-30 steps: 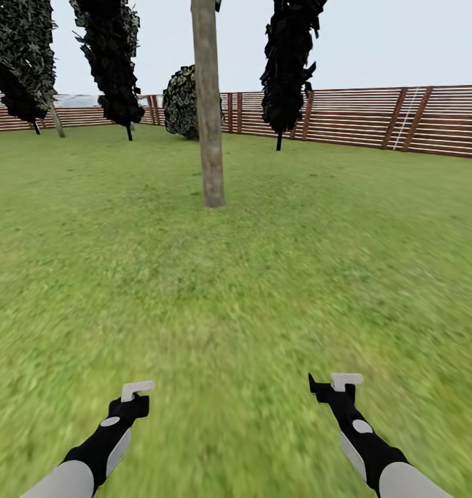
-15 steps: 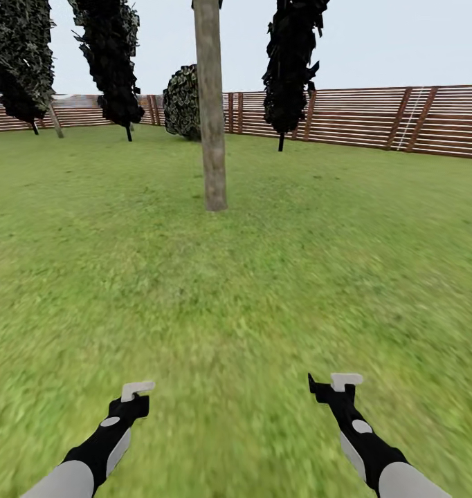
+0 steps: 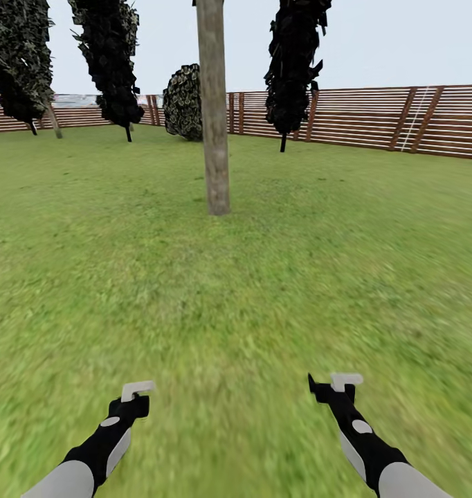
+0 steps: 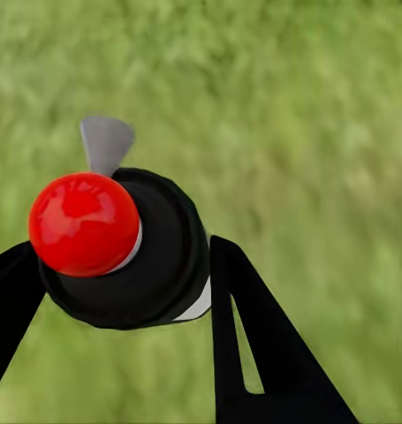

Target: In the garden, pick up the pesticide atomizer on the floor and spray pesticide onto both trees until each tree trunk is fully covered.

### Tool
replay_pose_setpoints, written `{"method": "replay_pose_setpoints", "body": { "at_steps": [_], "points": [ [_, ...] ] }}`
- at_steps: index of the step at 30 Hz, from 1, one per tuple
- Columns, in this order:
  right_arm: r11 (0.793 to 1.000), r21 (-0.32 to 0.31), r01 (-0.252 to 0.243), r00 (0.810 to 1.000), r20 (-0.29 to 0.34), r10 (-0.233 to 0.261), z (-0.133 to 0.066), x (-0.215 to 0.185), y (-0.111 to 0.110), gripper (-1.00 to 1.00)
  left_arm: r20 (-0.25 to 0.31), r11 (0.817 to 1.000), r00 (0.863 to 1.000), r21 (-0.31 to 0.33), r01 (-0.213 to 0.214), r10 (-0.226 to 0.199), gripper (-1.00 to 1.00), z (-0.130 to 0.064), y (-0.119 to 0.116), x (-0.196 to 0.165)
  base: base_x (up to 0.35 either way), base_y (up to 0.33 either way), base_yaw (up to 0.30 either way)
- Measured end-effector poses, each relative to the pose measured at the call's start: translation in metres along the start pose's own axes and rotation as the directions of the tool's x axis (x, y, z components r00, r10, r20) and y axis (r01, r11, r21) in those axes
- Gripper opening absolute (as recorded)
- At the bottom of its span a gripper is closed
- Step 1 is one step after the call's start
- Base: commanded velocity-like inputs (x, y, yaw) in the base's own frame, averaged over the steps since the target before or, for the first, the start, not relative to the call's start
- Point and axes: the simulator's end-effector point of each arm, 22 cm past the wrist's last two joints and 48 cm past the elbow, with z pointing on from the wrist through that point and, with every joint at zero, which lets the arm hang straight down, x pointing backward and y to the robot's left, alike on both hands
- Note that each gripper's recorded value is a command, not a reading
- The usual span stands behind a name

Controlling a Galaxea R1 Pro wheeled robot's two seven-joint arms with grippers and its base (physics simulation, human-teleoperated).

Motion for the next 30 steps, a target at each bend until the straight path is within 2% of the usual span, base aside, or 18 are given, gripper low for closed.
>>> {"method": "replay_pose_setpoints", "body": {
  "at_steps": [5, 14, 30],
  "points": [
    [1.0, 0.0, 0.0, 1.0, 0.001, 0.0, 0.0003, -0.0008, 0.0001, 1.0, 0.0, 1.0, 1.0, 0.0, 0.0, 0.0, -1.0, 0.0, 0.0, -0.0002, 0.333, 0.109, 0.014],
    [1.0, 0.0, 0.0, 1.0, 0.001, 0.0, 0.0003, -0.0007, -0.0001, 1.0, 0.0, 1.0, 1.0, 0.001, 0.0, 0.0, -1.0, 0.0, -0.0007, -0.0001, 0.333, 0.108, 0.13],
    [1.0, 0.001, 0.002, 1.0, 0.0, -0.002, 0.0001, -0.0002, -0.0008, 1.0, -0.001, 1.0, 1.0, 0.002, -0.001, 0.001, -1.0, -0.0001, -0.0012, 0.0003, 0.333, 0.108, 0.007]
  ]
}}
